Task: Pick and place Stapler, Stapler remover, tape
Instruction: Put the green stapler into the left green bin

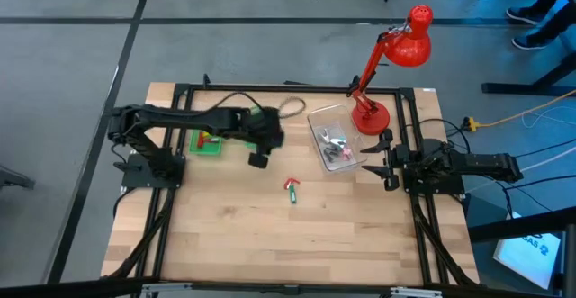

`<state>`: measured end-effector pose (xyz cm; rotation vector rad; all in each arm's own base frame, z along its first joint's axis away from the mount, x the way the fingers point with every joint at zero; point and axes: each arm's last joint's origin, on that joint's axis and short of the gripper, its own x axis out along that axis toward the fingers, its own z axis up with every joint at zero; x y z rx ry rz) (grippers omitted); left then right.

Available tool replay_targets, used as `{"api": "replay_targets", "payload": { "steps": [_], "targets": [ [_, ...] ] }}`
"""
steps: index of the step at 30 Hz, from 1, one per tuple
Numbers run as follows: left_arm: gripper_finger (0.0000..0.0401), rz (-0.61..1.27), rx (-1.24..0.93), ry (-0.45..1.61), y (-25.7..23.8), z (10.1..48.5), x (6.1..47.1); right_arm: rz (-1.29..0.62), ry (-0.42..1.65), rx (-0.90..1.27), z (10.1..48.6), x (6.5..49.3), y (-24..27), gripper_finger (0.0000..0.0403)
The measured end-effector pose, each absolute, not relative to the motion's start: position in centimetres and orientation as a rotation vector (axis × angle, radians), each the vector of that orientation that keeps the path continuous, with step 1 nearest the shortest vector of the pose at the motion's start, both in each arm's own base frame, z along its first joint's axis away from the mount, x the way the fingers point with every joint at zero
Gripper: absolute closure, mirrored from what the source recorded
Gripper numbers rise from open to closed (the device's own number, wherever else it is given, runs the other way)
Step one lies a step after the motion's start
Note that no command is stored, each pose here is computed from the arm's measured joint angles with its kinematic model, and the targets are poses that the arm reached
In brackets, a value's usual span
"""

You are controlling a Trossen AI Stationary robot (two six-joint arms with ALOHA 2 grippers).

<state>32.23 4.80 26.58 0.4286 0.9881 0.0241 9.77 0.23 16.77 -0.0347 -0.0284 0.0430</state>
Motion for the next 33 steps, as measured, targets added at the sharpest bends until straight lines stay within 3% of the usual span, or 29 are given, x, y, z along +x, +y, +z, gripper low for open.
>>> {"api": "replay_targets", "payload": {
  "steps": [8,13,20,33],
  "targets": [
    [0.0237,-0.443,0.888,0.805,1.2,24.0,35.8,0.043,-0.028,-0.035,16.8,9.8,0.2,0.0171],
    [0.0237,-0.611,1.037,0.779,-0.4,21.8,36.8,0.043,-0.028,-0.035,16.8,9.8,0.2,0.0171],
    [0.0243,-0.778,0.988,0.627,-2.5,20.3,37.9,0.043,-0.029,-0.035,16.8,9.8,0.2,0.0171],
    [0.0249,-0.867,0.981,0.666,-3.5,14.5,39.7,0.043,-0.029,-0.035,16.8,9.8,0.2,0.0171]
  ]
}}
